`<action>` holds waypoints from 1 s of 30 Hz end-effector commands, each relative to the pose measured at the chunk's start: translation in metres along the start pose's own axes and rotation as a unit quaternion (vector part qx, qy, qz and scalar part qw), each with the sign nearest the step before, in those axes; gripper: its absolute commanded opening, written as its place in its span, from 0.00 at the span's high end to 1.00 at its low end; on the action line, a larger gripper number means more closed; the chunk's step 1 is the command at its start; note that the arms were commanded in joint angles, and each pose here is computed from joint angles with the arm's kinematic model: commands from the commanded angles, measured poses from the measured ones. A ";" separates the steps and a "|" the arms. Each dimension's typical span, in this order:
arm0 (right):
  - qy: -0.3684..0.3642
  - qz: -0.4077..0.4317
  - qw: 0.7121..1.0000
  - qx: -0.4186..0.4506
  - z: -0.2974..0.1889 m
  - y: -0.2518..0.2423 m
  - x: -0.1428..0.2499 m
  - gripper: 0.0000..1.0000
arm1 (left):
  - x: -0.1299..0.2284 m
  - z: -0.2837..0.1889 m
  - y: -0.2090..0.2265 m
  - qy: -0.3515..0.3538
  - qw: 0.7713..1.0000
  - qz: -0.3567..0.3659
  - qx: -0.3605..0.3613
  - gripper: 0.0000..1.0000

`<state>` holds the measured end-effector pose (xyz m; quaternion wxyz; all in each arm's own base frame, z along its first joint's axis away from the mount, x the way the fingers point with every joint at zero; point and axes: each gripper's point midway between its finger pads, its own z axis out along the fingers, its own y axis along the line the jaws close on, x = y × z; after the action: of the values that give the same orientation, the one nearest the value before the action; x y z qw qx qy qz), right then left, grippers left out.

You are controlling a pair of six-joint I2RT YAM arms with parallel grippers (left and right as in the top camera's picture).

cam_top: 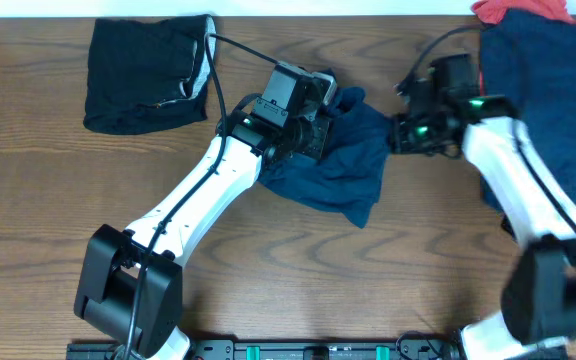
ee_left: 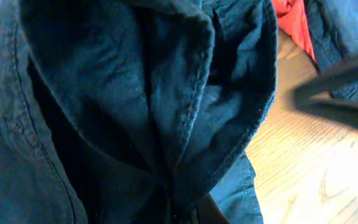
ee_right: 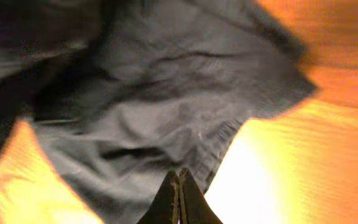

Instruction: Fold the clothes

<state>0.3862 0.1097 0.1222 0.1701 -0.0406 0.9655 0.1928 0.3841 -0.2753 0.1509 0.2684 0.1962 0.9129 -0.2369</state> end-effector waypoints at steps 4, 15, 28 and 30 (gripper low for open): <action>0.039 0.044 0.998 0.026 0.002 -0.022 0.020 0.96 | -0.018 -0.001 -0.013 -0.028 0.999 0.013 0.010 0.94; 0.073 0.079 0.994 0.017 0.044 -0.035 0.059 0.95 | -0.018 -0.006 0.017 -0.034 0.996 0.010 -0.083 0.94; 0.046 0.069 0.996 -0.016 0.055 -0.024 0.051 0.97 | -0.003 -0.140 0.112 -0.076 0.919 -0.104 -0.372 0.94; 0.043 0.063 0.997 -0.018 0.056 -0.021 0.050 0.97 | 0.002 -0.153 0.114 -0.078 0.912 -0.114 -0.387 0.94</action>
<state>0.3619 0.1014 0.0484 0.1201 0.0092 0.9719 0.2023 0.3745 -0.1262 0.1942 0.3160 0.0132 0.9476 0.0454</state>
